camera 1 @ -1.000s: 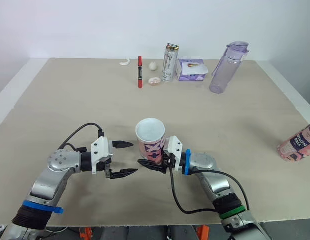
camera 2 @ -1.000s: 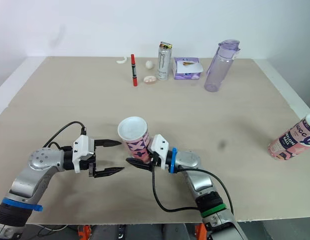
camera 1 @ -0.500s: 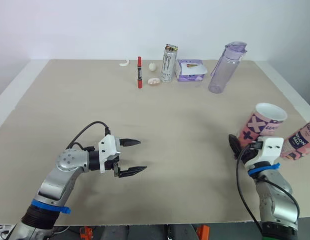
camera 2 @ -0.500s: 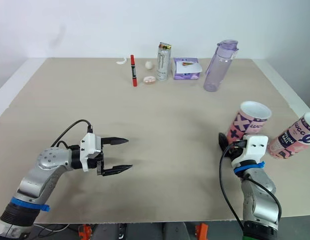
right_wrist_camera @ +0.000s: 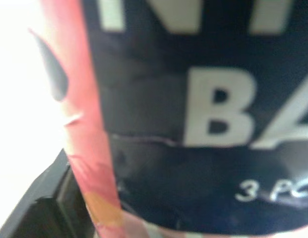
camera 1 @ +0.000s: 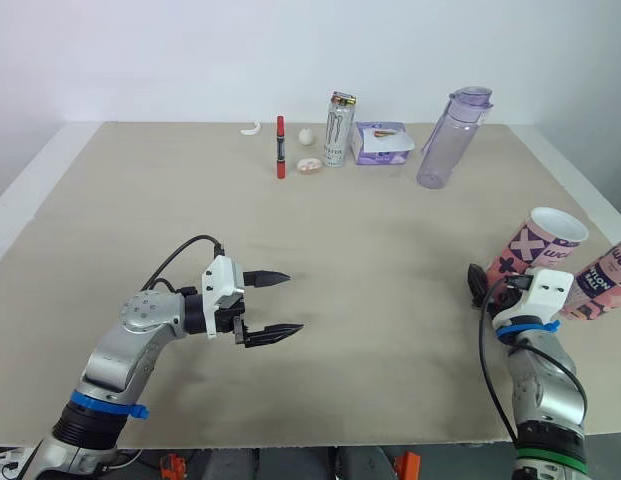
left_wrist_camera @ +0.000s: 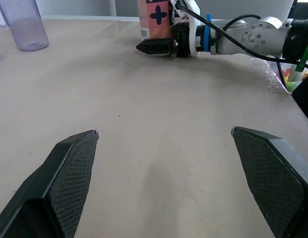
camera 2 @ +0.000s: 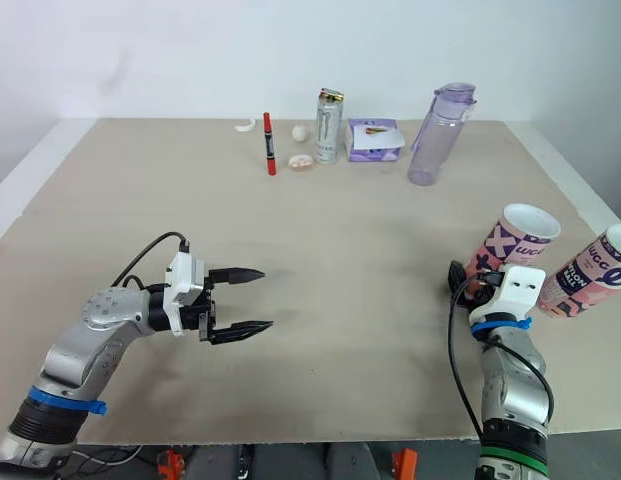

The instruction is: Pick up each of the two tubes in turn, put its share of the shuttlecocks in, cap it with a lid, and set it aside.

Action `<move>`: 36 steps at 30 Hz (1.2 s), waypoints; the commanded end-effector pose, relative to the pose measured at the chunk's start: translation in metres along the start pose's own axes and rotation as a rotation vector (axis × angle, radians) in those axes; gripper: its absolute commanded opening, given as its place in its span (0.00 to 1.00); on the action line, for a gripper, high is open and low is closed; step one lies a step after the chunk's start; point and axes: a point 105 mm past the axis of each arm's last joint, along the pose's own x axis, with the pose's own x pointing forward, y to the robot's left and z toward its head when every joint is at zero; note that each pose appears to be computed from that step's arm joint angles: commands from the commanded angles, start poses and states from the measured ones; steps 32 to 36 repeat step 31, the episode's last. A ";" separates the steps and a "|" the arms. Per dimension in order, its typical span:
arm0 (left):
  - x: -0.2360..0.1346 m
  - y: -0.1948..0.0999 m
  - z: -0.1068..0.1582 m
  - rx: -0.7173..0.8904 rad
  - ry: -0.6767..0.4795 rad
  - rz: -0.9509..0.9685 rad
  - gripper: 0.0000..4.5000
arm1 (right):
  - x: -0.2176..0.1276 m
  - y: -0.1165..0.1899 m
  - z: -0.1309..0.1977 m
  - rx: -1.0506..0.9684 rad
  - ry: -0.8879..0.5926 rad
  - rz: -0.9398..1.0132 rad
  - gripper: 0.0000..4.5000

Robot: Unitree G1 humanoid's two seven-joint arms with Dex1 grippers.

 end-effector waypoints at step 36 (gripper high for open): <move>-0.027 0.027 -0.011 0.101 0.140 0.156 1.00 | -0.081 0.140 0.027 -0.264 -0.005 1.193 0.97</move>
